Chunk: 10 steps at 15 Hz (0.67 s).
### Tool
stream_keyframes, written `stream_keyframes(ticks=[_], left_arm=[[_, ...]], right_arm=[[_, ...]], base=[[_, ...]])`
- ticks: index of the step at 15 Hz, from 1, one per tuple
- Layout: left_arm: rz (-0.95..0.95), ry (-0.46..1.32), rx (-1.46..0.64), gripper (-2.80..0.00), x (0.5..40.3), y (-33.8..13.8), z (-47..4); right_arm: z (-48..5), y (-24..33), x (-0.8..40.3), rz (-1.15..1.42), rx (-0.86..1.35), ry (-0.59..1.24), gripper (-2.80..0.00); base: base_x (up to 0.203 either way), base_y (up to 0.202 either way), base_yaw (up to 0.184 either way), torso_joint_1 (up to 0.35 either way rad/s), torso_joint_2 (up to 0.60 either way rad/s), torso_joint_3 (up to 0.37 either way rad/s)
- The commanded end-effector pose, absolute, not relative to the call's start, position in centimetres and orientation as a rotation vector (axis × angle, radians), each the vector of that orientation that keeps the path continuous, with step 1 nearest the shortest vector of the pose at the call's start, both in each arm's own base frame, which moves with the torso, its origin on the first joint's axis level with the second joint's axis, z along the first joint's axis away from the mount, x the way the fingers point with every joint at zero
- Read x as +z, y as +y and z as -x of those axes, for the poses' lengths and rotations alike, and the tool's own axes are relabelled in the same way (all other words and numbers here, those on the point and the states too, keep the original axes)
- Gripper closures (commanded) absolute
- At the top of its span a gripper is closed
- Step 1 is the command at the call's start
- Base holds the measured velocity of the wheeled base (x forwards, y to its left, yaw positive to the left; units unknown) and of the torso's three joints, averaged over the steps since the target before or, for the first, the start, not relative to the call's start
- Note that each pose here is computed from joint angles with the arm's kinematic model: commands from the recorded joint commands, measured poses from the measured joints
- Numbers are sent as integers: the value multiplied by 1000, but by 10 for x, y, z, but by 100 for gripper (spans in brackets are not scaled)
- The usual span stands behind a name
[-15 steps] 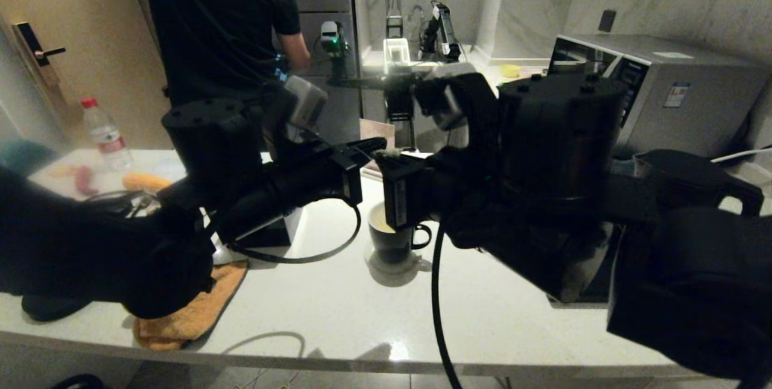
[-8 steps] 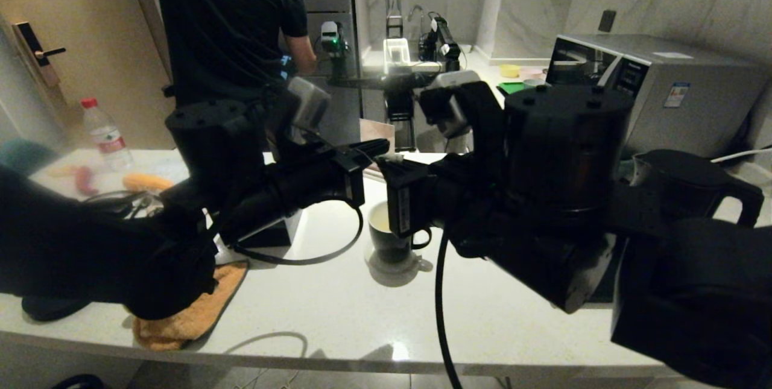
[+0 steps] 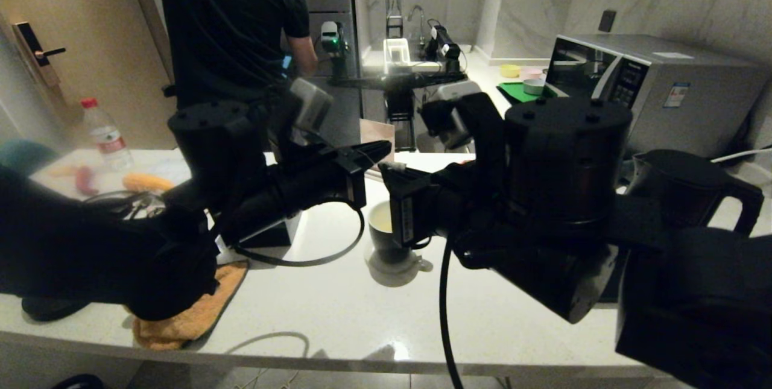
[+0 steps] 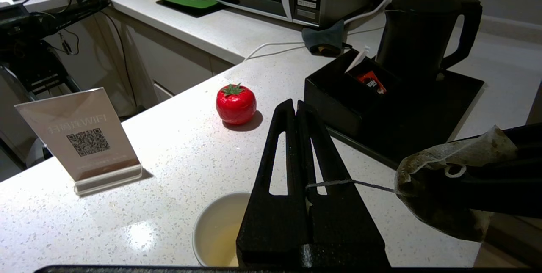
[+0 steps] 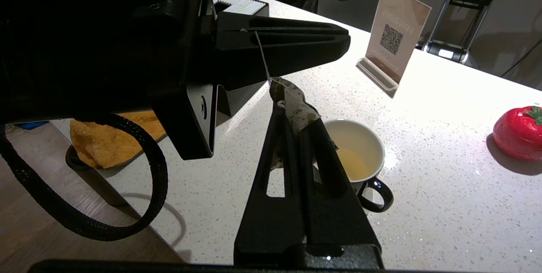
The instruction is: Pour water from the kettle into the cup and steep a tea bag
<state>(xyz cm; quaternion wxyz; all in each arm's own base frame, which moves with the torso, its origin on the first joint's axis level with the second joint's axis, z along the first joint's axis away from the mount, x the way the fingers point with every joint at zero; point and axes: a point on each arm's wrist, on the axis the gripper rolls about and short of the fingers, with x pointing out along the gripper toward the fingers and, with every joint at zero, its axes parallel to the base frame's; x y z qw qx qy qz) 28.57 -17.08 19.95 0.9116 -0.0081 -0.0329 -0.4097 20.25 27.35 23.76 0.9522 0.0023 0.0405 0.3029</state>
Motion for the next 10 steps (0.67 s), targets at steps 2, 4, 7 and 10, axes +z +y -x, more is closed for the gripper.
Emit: stream_keyframes(ticks=[2,4,7,10], left_arm=[[18,-76,-845,0,200,-171,-286],[18,-76,-845,0,200,-171,-286],[18,-76,-845,0,200,-171,-286],[18,-76,-845,0,200,-171,-286]], right_arm=[[-202,274,237,-4,616,83,0],[-201,274,237,-3,616,84,0],[-199,273,235,1,620,89,0],[-194,270,231,10,629,102,-280]], base=[[0,0,0,0,0,0],[0,0,0,0,0,0],[0,0,0,0,0,0],[0,0,0,0,0,0]])
